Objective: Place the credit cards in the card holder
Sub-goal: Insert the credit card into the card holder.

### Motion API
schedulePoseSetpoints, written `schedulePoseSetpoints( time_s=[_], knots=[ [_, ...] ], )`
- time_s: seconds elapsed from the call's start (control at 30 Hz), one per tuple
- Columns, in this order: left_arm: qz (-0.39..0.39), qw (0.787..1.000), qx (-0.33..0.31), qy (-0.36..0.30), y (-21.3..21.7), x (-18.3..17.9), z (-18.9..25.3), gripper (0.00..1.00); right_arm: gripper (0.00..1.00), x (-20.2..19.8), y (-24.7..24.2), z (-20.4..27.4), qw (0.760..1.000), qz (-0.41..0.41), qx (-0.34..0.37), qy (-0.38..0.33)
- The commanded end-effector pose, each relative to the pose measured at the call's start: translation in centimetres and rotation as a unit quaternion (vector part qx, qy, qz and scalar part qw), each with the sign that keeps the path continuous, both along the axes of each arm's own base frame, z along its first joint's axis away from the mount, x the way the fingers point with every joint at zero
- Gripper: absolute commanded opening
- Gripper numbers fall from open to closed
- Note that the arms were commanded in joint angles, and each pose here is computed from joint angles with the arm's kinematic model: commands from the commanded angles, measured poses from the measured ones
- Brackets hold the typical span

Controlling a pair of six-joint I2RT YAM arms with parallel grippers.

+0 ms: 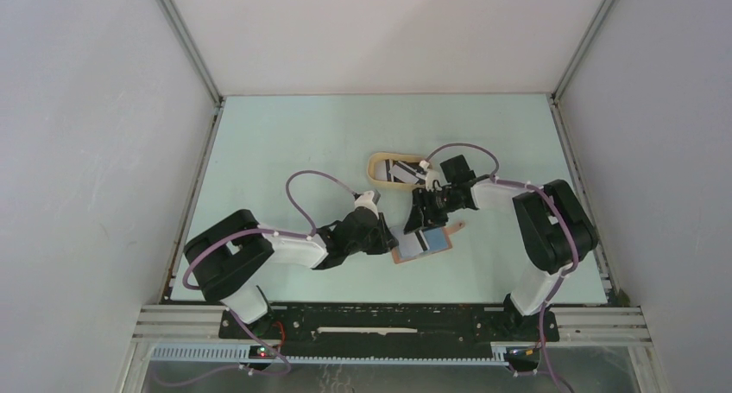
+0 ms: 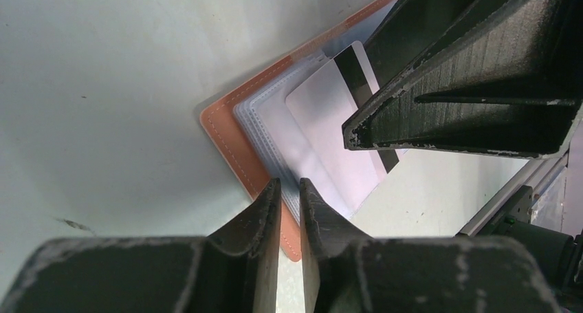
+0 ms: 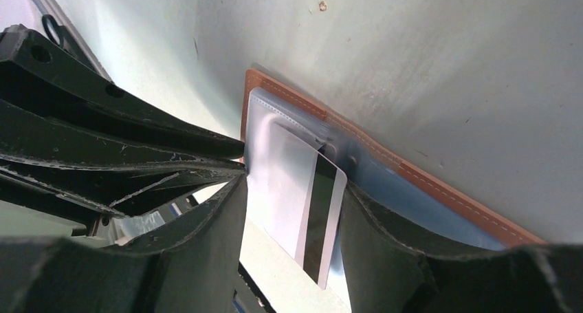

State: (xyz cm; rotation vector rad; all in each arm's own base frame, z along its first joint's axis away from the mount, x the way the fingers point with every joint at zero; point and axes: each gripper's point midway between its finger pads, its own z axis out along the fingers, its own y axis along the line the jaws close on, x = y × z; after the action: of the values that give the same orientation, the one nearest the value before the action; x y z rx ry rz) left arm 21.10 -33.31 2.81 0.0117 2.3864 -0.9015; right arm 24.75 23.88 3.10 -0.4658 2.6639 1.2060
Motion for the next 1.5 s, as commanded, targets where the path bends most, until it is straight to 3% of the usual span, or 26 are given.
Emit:
schedulePoseSetpoints(
  time_s=[0.0,0.43,1.47],
  knots=[
    [-0.002,0.999,-0.035,-0.016,-0.8,0.5,1.2,0.20,0.60,-1.5,-0.3,-0.6,0.998,-0.001,-0.054,0.012],
    [-0.007,0.999,-0.046,-0.020,-1.0,0.4,1.5,0.19,0.74,-2.2,-1.6,-0.3,0.998,-0.013,-0.062,0.005],
    [-0.036,0.996,-0.078,-0.019,-2.1,-0.2,1.8,0.18,0.75,-0.6,-4.4,1.3,0.997,-0.059,-0.044,0.003]
  ],
)
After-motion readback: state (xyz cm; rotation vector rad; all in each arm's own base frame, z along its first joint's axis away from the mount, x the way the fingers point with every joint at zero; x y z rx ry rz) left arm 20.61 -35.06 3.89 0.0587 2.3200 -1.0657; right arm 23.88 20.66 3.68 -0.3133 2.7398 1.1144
